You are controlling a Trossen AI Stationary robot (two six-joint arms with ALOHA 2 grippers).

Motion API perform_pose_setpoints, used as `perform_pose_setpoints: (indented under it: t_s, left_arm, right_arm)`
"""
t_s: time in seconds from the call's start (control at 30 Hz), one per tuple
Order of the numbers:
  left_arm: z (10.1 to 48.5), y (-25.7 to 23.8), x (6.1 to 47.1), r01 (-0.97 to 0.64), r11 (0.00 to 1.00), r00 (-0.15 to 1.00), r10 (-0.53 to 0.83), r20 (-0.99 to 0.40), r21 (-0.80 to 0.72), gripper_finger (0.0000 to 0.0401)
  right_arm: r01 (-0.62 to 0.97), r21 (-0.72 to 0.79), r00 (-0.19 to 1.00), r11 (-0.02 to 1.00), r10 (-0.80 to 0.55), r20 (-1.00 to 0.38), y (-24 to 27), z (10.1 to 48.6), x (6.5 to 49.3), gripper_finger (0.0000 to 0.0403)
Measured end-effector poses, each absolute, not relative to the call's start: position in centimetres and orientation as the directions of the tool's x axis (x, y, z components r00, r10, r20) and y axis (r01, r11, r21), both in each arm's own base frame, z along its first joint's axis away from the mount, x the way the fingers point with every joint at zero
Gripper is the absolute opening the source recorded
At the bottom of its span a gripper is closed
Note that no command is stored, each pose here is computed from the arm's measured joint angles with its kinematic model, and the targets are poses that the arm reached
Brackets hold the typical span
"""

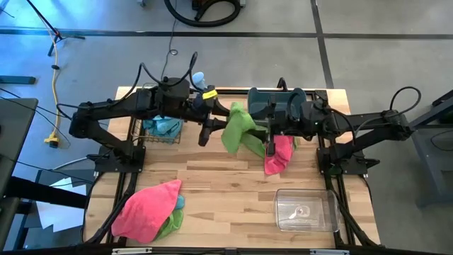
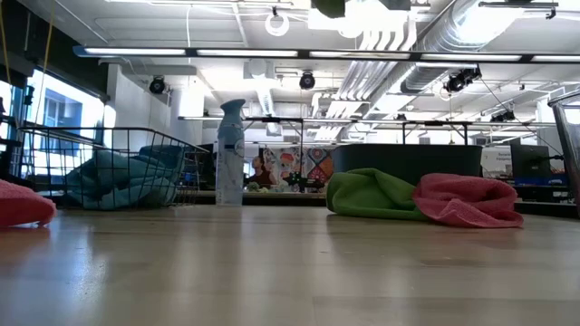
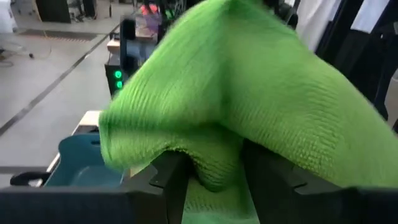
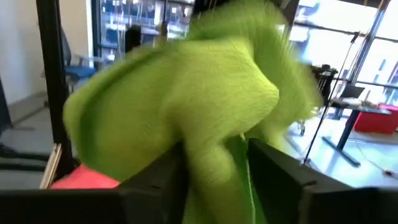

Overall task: Sort microfiber towel by color & place in baskets
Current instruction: Put the top left green towel into the blue bin

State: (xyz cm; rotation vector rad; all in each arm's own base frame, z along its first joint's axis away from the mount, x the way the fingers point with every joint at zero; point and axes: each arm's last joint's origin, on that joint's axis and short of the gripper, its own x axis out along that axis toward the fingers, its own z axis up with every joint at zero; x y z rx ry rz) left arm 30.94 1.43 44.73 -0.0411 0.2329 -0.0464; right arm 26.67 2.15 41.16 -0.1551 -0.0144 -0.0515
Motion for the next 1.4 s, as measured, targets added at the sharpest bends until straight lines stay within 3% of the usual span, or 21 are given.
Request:
perform_pose_setpoints:
  t_s: [0.23,0.47,0.6,0.8,1.13,1.4]
  left_arm:
    - [43.2,1.4,32.9,0.074,0.993,0.96,-0.096,-0.262,-0.095,0.0139]
    - [42.8,1.6,33.4,0.066,0.993,0.958,-0.09,-0.273,-0.099,0.0139]
    - [43.0,2.2,33.1,0.04,0.992,0.961,-0.071,-0.269,-0.119,0.0139]
    - [42.9,2.9,33.0,0.014,0.991,0.959,-0.052,-0.28,-0.135,0.0139]
    - [42.9,5.6,29.6,-0.107,0.99,0.903,0.06,-0.426,-0.088,0.0139]
    - [44.8,6.8,24.3,-0.233,0.971,0.885,0.187,-0.426,-0.058,0.0139]
  right_arm:
    - [0.028,-0.161,1.0,0.987,-0.027,0.013,2.3,40.7,27.4,0.0224]
    - [0.027,-0.244,1.0,0.969,-0.023,0.016,2.4,40.8,27.4,0.0227]
    - [0.028,-0.284,1.0,0.958,-0.024,0.02,2.4,40.9,27.3,0.018]
    - [0.037,-0.307,0.999,0.951,-0.032,0.02,2.3,40.9,27.3,0.0023]
    - [0.099,-0.299,0.995,0.949,-0.089,0.047,2.0,41.8,25.9,0.0009]
    - [0.186,-0.303,0.981,0.935,-0.192,0.009,1.3,43.0,21.8,0.0003]
